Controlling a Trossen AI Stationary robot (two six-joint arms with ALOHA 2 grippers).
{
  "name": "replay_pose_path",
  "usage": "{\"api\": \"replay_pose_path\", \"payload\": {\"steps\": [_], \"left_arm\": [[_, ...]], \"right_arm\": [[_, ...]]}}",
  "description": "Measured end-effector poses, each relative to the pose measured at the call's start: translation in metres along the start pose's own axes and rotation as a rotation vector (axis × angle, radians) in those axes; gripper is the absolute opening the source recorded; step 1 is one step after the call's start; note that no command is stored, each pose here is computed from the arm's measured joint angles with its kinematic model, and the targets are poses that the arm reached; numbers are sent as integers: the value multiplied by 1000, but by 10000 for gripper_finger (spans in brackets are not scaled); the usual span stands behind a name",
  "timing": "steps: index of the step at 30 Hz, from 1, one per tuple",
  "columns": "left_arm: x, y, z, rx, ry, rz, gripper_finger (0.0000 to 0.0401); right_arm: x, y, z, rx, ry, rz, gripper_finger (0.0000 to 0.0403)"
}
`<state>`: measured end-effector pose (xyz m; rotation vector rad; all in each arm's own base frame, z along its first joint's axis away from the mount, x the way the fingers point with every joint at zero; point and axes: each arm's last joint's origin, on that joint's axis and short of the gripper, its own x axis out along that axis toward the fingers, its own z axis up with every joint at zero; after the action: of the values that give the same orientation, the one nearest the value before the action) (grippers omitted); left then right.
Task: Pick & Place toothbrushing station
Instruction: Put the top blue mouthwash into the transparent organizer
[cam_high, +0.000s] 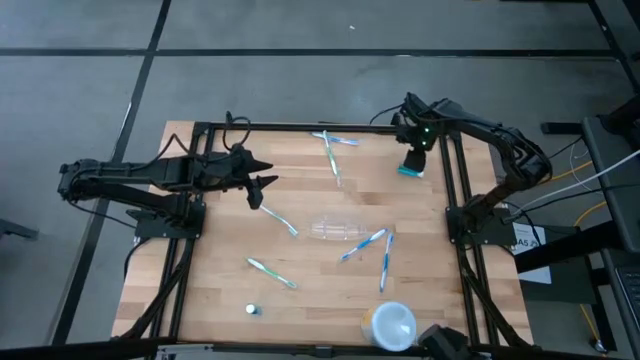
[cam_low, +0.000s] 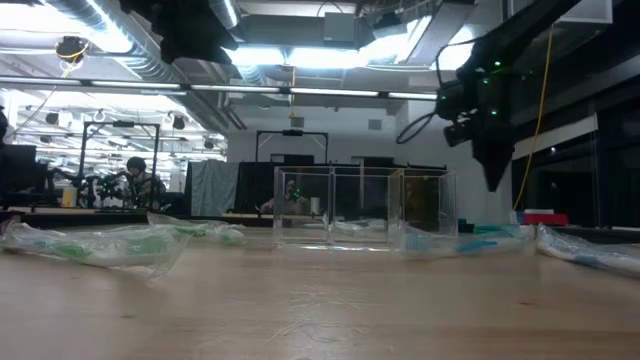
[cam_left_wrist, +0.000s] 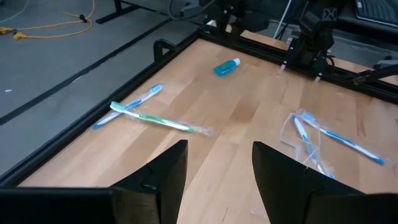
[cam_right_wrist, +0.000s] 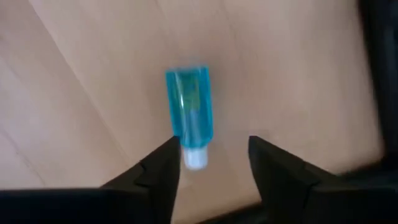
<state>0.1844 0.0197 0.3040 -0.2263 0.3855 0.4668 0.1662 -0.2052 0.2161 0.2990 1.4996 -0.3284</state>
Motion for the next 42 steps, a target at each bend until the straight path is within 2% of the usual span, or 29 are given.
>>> {"api": "replay_pose_path", "payload": {"steps": [4, 8, 15, 20, 29, 42], "left_arm": [[-2, -4, -1, 2, -6, 4, 175], [-2, -5, -1, -1, -9, 5, 175], [-2, -7, -1, -27, 3, -53, 175], [-2, -8, 0, -49, -7, -68, 175], [-1, -10, 5, -70, -50, -86, 175], [5, -14, 7, -73, -68, -108, 175]], "right_arm": [[17, 6, -24, 37, 44, 40, 219], [36, 15, -40, 40, 47, 48, 224], [45, 18, -50, -19, -24, -44, 223], [56, 21, -58, -71, -29, -47, 233], [58, 16, -55, -90, -89, -71, 238], [62, 13, -53, -76, -95, -62, 238]]}}
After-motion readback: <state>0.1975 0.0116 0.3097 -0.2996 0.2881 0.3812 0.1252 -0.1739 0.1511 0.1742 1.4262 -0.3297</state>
